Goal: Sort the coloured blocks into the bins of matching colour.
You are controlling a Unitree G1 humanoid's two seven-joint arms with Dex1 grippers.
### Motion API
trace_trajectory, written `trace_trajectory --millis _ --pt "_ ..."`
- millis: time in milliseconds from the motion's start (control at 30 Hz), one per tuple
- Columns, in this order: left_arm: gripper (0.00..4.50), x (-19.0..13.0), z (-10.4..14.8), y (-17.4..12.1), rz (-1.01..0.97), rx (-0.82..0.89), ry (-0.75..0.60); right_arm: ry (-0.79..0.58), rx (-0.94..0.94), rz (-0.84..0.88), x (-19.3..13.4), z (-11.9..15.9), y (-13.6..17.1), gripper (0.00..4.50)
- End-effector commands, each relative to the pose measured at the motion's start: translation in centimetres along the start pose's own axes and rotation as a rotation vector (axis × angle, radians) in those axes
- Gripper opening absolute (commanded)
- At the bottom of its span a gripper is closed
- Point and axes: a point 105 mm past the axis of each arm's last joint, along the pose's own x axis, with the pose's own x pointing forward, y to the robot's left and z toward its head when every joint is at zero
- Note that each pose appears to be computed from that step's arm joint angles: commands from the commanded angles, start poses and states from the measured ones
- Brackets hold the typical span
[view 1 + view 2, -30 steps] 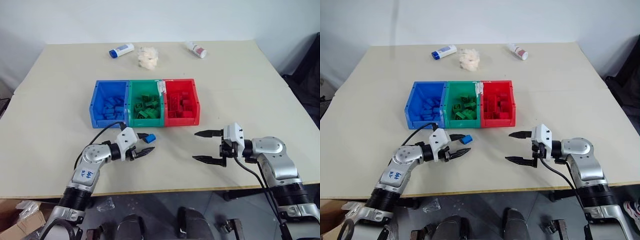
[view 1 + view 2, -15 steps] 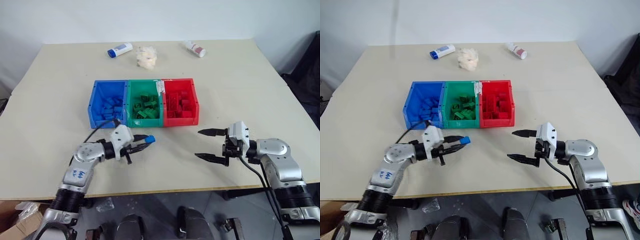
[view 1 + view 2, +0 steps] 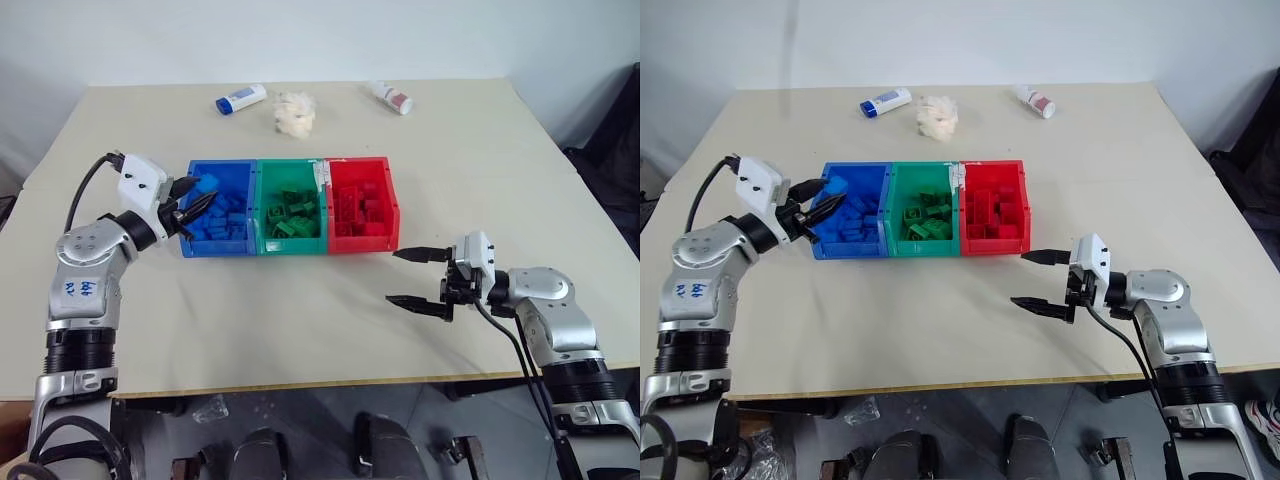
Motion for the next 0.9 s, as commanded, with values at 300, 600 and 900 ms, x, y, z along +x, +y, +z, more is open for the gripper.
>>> trace_trajectory --millis 300,600,900 --pt "4.45 -1.5 3.4 -1.4 -0.174 -0.013 -0.171 -0.012 -0.042 -0.016 -0.4 0.9 -0.7 4.5" --pt "4.45 -8.8 -0.2 -3.2 -0.268 -0.133 -0.051 0.057 -0.061 -0.012 -2.1 0.6 -2.8 4.5" --pt "4.45 -13.2 -3.3 -1.7 -0.21 -0.079 0.008 0.123 -0.073 -0.028 -3.5 -0.2 -4.4 4.5"
